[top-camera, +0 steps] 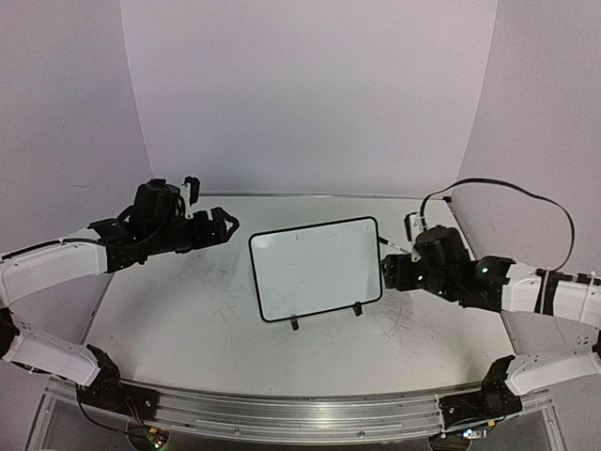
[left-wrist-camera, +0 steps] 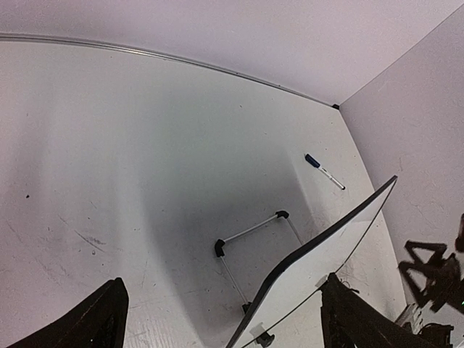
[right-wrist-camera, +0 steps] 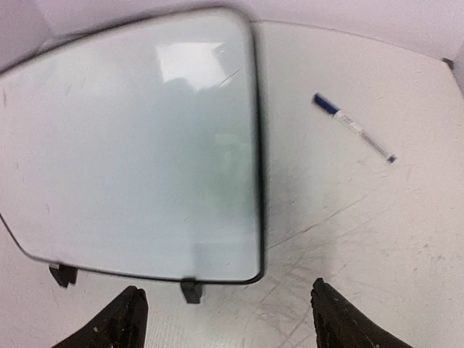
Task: Write a sentence on the whiteboard
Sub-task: Adjust the whiteboard at the center of the board, then pick up the whiteboard marker from the corner of the board.
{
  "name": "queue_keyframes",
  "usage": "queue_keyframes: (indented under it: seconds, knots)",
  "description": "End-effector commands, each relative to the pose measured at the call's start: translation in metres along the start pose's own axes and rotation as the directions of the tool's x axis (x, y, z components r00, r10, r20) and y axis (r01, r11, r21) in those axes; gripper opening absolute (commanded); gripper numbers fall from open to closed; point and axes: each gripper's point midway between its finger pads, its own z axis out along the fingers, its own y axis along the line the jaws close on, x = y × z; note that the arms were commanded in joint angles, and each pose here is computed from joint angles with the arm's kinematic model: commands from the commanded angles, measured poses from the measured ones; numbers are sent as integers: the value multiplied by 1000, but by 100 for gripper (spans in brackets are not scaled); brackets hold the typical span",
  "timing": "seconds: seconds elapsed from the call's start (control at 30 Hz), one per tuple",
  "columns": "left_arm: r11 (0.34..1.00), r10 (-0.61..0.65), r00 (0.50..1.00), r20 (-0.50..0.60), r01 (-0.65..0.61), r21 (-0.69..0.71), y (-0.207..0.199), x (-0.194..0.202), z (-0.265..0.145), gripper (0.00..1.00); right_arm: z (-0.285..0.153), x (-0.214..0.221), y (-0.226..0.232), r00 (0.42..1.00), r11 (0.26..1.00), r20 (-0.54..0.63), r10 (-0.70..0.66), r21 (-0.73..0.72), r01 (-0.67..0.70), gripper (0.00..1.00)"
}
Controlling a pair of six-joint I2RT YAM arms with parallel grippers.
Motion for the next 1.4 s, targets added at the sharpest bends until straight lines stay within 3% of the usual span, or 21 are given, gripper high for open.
queue_keyframes:
  seconds: [0.0, 0.07, 0.2, 0.43, 0.53, 0.7, 0.93, 1.2, 1.37]
  knots:
    - [1000, -2, 1000, 8, 2, 11, -8, -7, 4, 94, -12, -39, -92, 992, 970, 77, 97, 216, -112, 80]
    - [1000, 10, 1000, 3, -10, 1, -6, -5, 6, 94, 0, -58, -129, 983, 963, 94, 157, 208, -174, 88]
    - [1000, 12, 1000, -6, -12, 20, -10, -5, 7, 95, 64, -68, -165, 970, 968, -70, 232, 116, -223, 90]
    - [999, 19, 1000, -13, -18, 31, -10, -1, 0, 97, 170, -70, -166, 967, 999, -248, 51, 16, -49, 86]
    - [999, 37, 998, -58, -34, 41, -11, 8, 3, 97, 193, -65, -167, 959, 998, -278, -55, -19, 52, 83]
    - [999, 38, 997, -62, -37, 16, -4, 13, 4, 99, 211, -56, -172, 938, 990, -318, -137, -26, 136, 79]
    - [998, 53, 997, -52, -52, 22, -9, 6, 5, 99, 228, -36, -168, 906, 987, -393, -158, -59, 147, 48]
    - [998, 60, 997, -54, -59, 20, -9, 6, 7, 99, 236, -23, -162, 885, 985, -431, -174, -86, 152, 45]
    - [998, 62, 996, -61, -61, 16, -7, 9, 8, 99, 242, -7, -156, 858, 982, -477, -189, -102, 159, 38]
